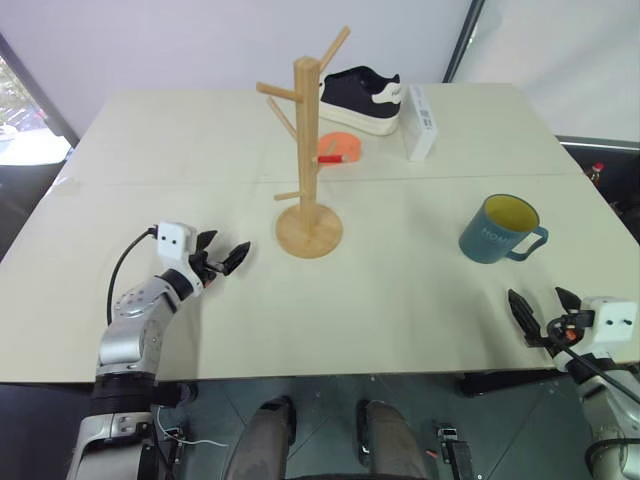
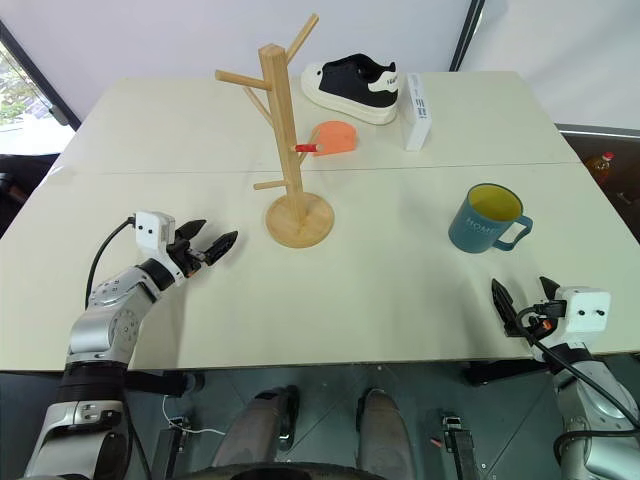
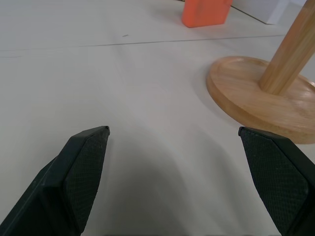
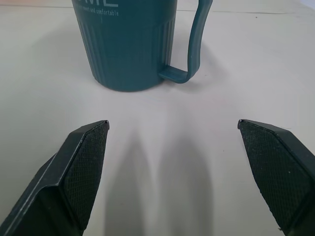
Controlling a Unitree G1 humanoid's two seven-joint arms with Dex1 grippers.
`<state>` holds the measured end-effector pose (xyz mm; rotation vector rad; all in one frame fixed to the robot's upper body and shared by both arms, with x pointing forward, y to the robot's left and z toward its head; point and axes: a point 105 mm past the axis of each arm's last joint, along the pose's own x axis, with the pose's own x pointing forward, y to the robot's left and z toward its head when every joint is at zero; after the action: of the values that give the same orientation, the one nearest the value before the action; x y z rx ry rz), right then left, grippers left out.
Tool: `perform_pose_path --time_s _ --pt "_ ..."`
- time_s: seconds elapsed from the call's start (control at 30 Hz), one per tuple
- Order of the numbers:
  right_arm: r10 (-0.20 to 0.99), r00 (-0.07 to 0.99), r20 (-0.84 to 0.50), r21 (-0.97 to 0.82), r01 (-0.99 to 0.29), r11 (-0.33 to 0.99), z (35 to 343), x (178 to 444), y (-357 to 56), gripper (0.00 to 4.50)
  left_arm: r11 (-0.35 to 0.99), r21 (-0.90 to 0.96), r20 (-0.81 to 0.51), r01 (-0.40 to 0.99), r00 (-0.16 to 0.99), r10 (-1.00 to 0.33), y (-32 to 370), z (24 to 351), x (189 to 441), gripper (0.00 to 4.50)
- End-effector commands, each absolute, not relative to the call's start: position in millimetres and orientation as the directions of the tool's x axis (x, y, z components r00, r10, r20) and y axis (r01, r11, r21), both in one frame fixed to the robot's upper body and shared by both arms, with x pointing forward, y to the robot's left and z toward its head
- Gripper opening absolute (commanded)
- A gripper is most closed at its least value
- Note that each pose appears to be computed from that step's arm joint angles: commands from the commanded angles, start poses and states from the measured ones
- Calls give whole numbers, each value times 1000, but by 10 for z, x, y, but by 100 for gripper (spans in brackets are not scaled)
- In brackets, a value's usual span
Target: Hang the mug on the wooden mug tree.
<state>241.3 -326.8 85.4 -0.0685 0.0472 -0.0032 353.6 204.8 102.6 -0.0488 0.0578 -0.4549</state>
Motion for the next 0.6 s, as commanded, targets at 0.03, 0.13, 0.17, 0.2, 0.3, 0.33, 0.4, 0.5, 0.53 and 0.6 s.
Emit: perform_pose_path --time_s 0.03,0.13,0.17,0.2,0.3,0.33,0.4,0.5,0.53,0.6 --pt "-4 1000 -3 -93 4 996 975 2410 -3278 436 903 -23 0 429 903 -429 2070 1175 3562 450" --pt "-13 1000 -3 -96 13 995 977 2409 -3300 436 905 -30 -3 425 905 -425 2076 1170 3566 450" --pt "-18 1000 -4 -97 17 995 975 2409 -3308 436 902 -36 -1 430 903 -430 2068 1171 3562 450" --pt "-24 1000 -5 -95 24 995 971 2409 -3317 436 897 -44 1 439 898 -440 2052 1170 3553 450" --pt "-31 999 -7 -93 30 995 965 2411 -3322 436 874 -43 4 484 875 -484 1955 1188 3510 450" --pt "-31 999 -7 -94 30 995 967 2410 -3321 436 868 -43 7 495 869 -495 1926 1199 3499 450" --pt "-32 999 -4 -96 31 995 978 2409 -3318 436 851 -55 19 523 852 -523 1859 1229 3476 450" --pt "-30 999 11 -105 31 994 1030 2424 -3285 436 739 -25 57 673 739 -671 1535 1340 3317 450" --pt "-33 999 25 -103 35 994 1063 2441 -3266 436 671 -13 64 741 670 -739 1368 1377 3223 450" --pt "-42 998 48 -94 46 994 1122 2495 -3232 436 527 12 50 850 526 -849 1041 1410 3026 450"
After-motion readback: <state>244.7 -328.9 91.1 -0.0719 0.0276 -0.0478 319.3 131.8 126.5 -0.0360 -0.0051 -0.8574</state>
